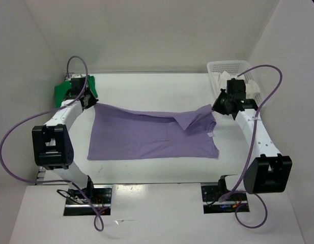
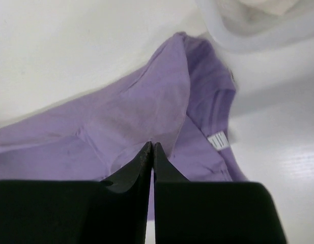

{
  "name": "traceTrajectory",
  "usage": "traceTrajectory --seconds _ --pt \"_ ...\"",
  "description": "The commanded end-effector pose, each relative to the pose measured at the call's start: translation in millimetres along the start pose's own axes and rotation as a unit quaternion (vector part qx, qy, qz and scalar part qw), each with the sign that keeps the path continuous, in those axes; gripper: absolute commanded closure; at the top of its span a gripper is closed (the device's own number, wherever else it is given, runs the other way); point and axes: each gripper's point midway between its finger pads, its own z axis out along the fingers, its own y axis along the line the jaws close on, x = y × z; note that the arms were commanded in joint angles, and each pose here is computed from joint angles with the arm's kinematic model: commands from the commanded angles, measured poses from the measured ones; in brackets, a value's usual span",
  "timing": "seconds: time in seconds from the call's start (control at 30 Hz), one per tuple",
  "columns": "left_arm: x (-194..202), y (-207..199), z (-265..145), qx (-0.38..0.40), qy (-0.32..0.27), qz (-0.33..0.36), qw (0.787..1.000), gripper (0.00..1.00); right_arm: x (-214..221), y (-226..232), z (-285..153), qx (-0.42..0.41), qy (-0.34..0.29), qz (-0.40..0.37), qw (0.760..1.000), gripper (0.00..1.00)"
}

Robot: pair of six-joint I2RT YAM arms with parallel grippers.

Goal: Fold and stack the t-shirts
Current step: Fold the other side of the tshirt into a rectangle

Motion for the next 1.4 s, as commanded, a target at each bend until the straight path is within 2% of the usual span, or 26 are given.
traceTrajectory --seconds 0.0,0.13,0.4,0.47,0.53,0.63,0.67,0.7,0.77,0.87,0.93,1.0,1.03,1.13,1.17,1.27,1.3,1.37 --pt "-3 23 -11 -0.032 -0.018 0.008 0.999 1.00 34 -20 -27 0.022 0.040 -0.005 0.999 0.95" --pt "8 41 -12 -0.054 -0.011 0.003 0.998 1.00 40 -30 -47 0.043 0.037 -0.001 0.998 0.92" --pt "28 61 -12 -0.084 0.006 -0.006 0.996 1.00 60 -42 -67 0.072 0.078 -0.010 0.994 0.92" --pt "33 63 -11 -0.087 0.011 -0.006 0.996 1.00 67 -38 -75 0.064 0.078 -0.011 0.995 0.90" --pt "35 66 -14 -0.096 0.019 -0.004 0.995 0.97 78 -38 -79 0.069 0.100 -0.003 0.993 0.89" --pt "38 72 -17 -0.109 0.019 -0.007 0.994 0.80 92 -36 -86 0.073 0.111 -0.010 0.991 0.77" --pt "39 72 -19 -0.109 0.018 -0.007 0.994 0.72 95 -34 -90 0.069 0.112 -0.014 0.991 0.75" --pt "38 75 -23 -0.117 0.015 -0.013 0.993 0.60 100 -35 -92 0.071 0.117 -0.012 0.991 0.73" --pt "30 79 -33 -0.123 -0.002 -0.032 0.992 0.51 110 -33 -100 0.060 0.120 -0.025 0.991 0.72" --pt "14 68 -43 -0.092 -0.022 -0.053 0.994 0.51 109 -26 -101 0.045 0.111 -0.034 0.992 0.72" --pt "9 54 -46 -0.058 -0.022 -0.061 0.996 0.54 131 -8 -91 0.009 0.153 -0.065 0.986 0.81" --pt "11 35 -46 -0.015 -0.013 -0.064 0.998 0.55 143 13 -80 -0.019 0.161 -0.086 0.983 0.97" --pt "14 28 -46 -0.005 -0.008 -0.059 0.998 0.55 152 21 -74 -0.026 0.172 -0.097 0.980 1.00" --pt "28 7 -48 0.029 0.007 -0.039 0.999 0.55 163 58 -67 -0.071 0.173 -0.116 0.975 1.00" --pt "32 7 -43 0.031 0.014 -0.034 0.999 0.55 158 67 -58 -0.081 0.155 -0.108 0.979 1.00" --pt "54 2 -32 0.040 0.051 -0.035 0.997 0.55 148 50 -23 -0.025 0.134 -0.090 0.987 0.94" --pt "61 -7 -33 0.059 0.062 -0.036 0.996 0.55 138 54 -12 -0.028 0.115 -0.082 0.990 0.92" --pt "75 -17 -28 0.069 0.078 -0.033 0.994 0.55 132 51 12 -0.001 0.102 -0.070 0.992 0.84"
